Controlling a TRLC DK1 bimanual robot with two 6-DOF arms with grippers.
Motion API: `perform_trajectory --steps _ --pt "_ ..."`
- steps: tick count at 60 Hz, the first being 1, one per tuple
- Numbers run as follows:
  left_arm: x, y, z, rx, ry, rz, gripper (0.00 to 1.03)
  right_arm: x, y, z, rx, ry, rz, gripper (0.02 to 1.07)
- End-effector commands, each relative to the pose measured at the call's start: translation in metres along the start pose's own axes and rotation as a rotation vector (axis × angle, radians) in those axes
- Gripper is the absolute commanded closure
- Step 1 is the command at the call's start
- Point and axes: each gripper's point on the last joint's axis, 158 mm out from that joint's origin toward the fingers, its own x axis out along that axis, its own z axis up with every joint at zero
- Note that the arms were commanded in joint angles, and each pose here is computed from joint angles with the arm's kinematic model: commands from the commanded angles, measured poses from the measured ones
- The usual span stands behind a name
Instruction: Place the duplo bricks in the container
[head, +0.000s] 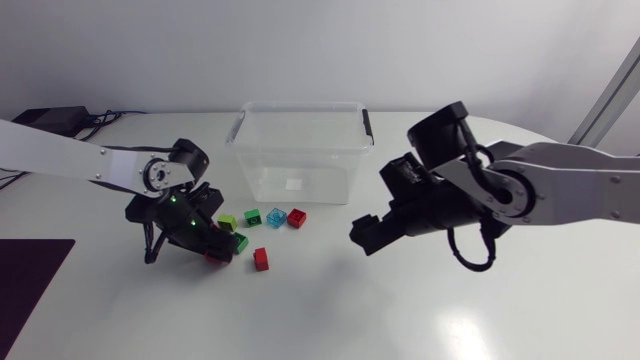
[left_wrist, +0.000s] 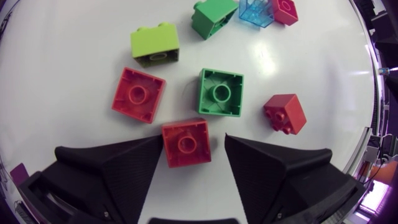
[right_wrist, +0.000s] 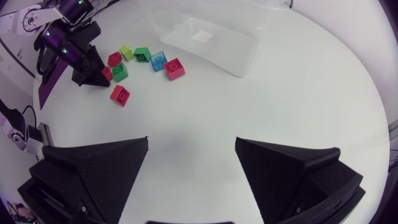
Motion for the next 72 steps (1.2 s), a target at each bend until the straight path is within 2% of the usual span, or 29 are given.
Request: perform_trajectory --steps 1,4,8,14,25,36,43,52,72 --pt "0.009 -0.003 0.004 -0.002 0.01 -0.023 0.61 0.01 0.011 0.009 -0.04 0.009 0.024 0.06" --pt "0.013 -0.007 0.004 -0.01 0.012 -0.057 0.71 0.018 0.017 0.01 -0.059 0.024 0.034 0.06" --pt "0.015 -0.008 0.003 -0.006 0.006 -0.077 0.8 0.025 0.028 0.013 -0.089 0.025 0.051 0.06" --pt "0.006 -0.008 0.002 0.0 -0.013 -0.072 0.82 0.04 0.044 0.017 -0.119 0.044 0.07 0.06" --pt "-0.034 0.005 0.008 -0.003 -0.105 -0.047 0.83 0.068 0.071 0.026 -0.174 0.086 0.079 0.07" --pt "-0.102 0.036 0.035 -0.03 -0.308 0.025 0.83 0.087 0.096 0.024 -0.215 0.192 0.066 0.07" --pt "-0.132 0.054 0.044 -0.058 -0.393 0.065 0.83 0.1 0.109 0.018 -0.239 0.262 0.041 0.07" --pt "-0.151 0.068 0.053 -0.079 -0.45 0.091 0.83 0.116 0.114 0.019 -0.254 0.319 0.02 0.07" --pt "-0.17 0.077 0.059 -0.088 -0.504 0.095 0.83 0.137 0.136 0.029 -0.23 0.378 0.016 0.1"
